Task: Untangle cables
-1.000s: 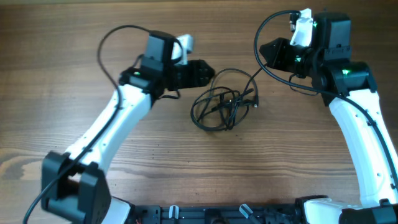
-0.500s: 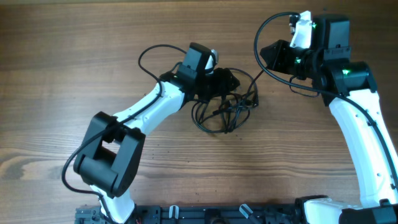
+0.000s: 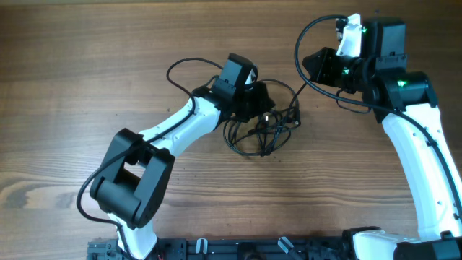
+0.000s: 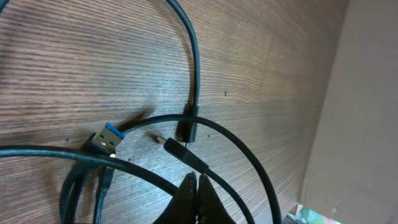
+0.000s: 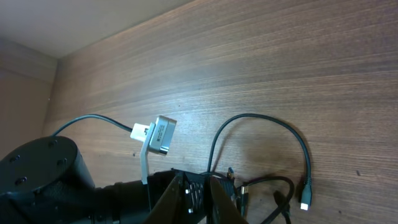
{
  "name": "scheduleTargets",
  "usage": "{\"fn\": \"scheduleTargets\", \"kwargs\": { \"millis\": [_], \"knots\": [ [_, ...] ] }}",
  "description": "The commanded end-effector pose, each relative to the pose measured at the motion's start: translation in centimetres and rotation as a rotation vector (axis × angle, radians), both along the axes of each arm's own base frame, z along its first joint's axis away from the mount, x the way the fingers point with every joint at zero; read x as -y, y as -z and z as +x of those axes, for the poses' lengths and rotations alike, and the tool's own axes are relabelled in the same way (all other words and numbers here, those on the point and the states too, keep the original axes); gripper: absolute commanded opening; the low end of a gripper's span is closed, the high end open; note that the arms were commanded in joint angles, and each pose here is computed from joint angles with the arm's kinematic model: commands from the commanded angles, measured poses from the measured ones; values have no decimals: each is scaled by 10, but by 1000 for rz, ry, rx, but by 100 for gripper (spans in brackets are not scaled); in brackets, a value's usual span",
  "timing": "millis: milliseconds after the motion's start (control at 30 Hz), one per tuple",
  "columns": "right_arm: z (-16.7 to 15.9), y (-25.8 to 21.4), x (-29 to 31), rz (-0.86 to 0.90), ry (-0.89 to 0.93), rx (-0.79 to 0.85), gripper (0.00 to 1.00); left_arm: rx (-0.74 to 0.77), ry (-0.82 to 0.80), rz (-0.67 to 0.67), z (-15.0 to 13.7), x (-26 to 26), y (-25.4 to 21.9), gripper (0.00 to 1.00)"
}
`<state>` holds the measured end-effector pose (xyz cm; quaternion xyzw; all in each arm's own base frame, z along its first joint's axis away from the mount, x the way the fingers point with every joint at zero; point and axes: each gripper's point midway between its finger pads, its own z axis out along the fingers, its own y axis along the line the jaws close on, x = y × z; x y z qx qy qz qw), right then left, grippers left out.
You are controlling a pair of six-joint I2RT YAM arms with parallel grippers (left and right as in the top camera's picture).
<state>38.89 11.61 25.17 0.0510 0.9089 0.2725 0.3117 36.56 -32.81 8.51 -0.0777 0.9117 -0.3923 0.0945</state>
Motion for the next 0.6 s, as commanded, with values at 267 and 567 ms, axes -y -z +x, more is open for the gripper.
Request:
{"fn": "scheduleTargets", "kwargs": {
  "millis": [267,567],
  "knots": [
    [-2,-7,15,-60,66,5,4,216,-96,20,41,-57,-67,4],
    [-3,-3,18,-70,90,-15,4,250,-63,65,21,-60,-88,9]
  ]
}}
